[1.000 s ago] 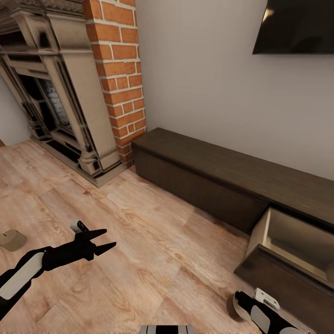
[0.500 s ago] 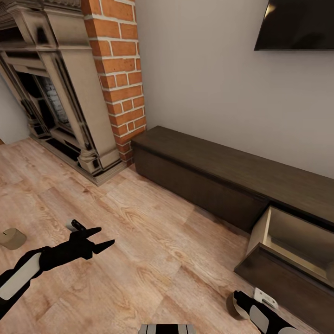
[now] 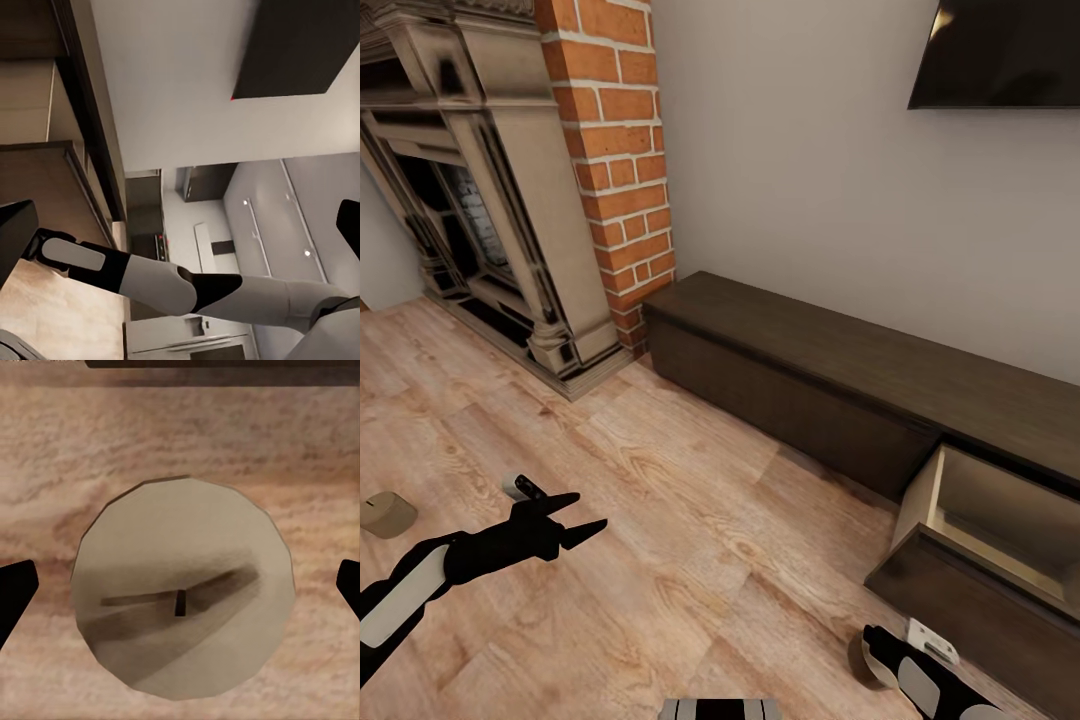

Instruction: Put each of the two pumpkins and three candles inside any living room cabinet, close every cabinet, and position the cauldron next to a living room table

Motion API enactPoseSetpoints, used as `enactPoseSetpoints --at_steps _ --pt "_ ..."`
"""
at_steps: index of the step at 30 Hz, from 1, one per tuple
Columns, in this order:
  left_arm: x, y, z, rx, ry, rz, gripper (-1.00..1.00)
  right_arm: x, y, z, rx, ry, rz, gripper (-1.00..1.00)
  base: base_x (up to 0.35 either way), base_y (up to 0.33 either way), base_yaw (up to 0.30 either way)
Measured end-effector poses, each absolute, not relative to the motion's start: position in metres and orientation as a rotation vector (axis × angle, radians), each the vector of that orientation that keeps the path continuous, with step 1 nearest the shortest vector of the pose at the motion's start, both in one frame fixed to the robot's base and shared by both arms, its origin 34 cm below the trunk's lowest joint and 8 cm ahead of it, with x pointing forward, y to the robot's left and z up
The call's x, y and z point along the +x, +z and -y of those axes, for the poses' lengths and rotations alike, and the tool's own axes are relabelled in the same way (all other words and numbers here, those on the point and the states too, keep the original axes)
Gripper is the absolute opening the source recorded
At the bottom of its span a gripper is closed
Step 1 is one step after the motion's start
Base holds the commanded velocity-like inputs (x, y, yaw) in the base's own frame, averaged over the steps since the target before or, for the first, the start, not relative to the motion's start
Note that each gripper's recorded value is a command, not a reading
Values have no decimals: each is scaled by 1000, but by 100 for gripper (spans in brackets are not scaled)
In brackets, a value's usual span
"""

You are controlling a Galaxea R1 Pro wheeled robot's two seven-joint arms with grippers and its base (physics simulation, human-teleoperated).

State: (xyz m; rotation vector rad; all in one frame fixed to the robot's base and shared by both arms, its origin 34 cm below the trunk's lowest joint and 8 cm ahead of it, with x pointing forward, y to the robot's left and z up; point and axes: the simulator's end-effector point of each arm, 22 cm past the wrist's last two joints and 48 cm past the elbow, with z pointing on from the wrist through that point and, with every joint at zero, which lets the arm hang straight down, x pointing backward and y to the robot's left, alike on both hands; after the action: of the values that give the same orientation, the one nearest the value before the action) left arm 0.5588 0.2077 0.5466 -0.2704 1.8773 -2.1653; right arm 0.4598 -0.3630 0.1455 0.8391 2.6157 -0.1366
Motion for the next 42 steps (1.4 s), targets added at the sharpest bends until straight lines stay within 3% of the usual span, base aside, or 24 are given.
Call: enactPoseSetpoints --at_steps 42 --pt "561 521 -208 -328 -2179 -1902 100 461 132 362 829 -140 -2629 100 0 0 0"
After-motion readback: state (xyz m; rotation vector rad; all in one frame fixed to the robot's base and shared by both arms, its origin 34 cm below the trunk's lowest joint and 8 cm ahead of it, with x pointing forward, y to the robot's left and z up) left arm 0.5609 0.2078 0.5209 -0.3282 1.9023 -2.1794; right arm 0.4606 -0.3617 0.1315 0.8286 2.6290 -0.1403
